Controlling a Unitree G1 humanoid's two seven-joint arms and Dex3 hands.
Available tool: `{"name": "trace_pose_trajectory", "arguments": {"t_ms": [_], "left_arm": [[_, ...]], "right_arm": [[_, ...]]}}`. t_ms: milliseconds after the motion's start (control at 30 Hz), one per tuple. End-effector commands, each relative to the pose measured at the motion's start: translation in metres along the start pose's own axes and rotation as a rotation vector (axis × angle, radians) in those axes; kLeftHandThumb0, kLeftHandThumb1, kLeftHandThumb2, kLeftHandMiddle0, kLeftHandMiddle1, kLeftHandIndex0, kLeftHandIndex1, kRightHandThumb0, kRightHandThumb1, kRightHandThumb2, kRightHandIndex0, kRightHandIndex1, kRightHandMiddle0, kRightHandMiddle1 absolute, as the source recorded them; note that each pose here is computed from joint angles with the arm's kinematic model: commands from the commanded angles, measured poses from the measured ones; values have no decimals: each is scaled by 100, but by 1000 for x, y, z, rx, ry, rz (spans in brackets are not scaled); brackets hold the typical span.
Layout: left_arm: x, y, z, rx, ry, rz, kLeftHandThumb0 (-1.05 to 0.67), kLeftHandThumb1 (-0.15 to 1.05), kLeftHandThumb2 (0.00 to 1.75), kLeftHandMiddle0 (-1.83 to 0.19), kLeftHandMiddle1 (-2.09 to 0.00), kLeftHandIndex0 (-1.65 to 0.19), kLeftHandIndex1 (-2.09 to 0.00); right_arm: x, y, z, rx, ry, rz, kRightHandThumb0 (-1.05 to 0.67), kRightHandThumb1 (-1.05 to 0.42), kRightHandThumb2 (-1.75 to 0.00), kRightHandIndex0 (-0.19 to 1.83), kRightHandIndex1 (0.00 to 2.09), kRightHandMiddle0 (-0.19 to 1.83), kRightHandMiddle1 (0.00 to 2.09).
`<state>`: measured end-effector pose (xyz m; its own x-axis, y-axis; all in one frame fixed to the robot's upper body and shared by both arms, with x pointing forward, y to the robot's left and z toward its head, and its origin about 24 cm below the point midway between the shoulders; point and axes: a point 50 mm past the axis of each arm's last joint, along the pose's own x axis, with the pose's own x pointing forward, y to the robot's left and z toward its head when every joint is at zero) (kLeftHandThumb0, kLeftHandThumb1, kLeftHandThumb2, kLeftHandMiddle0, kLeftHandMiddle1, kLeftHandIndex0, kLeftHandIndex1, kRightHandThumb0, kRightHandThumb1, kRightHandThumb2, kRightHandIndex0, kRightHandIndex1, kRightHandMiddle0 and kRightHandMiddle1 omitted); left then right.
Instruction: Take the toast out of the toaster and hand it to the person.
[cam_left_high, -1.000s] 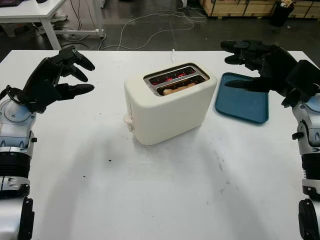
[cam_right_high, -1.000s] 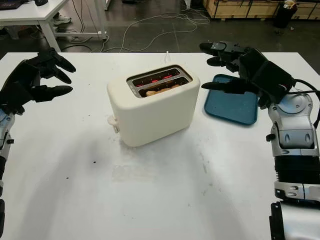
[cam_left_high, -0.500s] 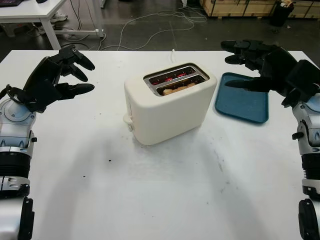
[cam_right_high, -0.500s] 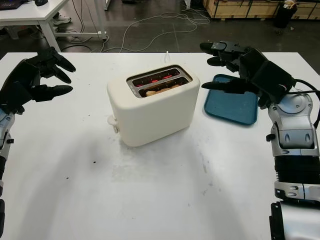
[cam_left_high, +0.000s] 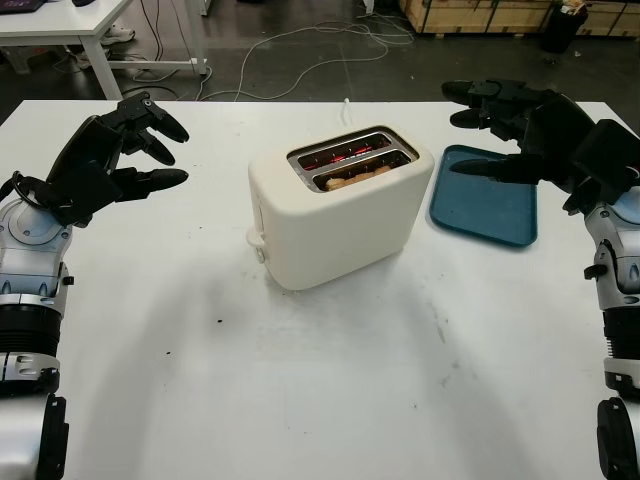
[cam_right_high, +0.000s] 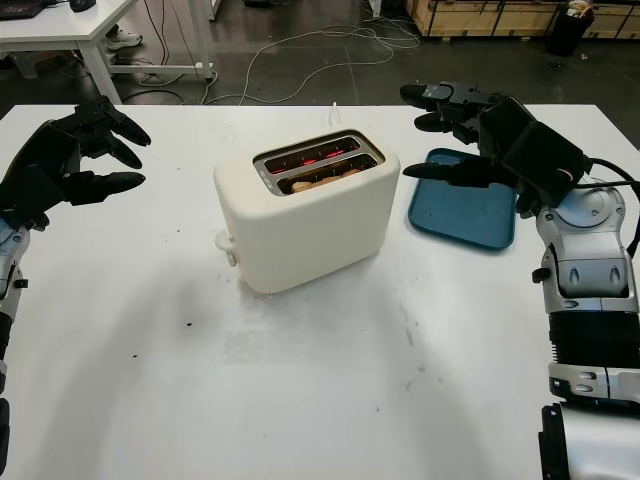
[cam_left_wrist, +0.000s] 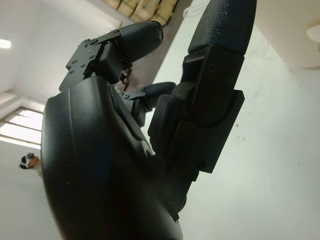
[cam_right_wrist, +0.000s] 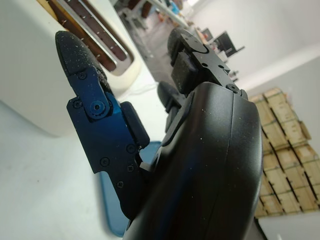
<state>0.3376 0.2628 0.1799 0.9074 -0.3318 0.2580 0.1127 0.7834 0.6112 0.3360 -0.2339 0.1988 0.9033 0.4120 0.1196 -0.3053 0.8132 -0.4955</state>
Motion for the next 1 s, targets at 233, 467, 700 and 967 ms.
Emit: {"name": "trace_pose_trajectory", "arguments": {"t_ms": [233, 467, 700, 967], "left_arm": [[0, 3, 2, 6, -14, 0, -105, 92, 4, -28, -150, -23, -140], [1, 3, 4, 24, -14, 0, -105, 92, 6, -28, -151, -21, -142], [1, 3, 4, 22, -9, 0, -105, 92, 5, -28, -153, -21, -143], [1, 3, 4, 29, -17, -2, -105, 92, 6, -26, -153, -21, -143]], "right_arm": [[1, -1, 2, -2, -3, -5, -65, -72, 0, 2, 82, 45, 1], [1, -1, 3, -10, -13, -4, -65, -72, 0, 2, 82, 45, 1], [2, -1, 3, -5, -15, 1, -64, -72, 0, 0, 83, 44, 1], [3, -1, 3, 1, -11, 3, -62, -71, 0, 0, 82, 44, 0]]}}
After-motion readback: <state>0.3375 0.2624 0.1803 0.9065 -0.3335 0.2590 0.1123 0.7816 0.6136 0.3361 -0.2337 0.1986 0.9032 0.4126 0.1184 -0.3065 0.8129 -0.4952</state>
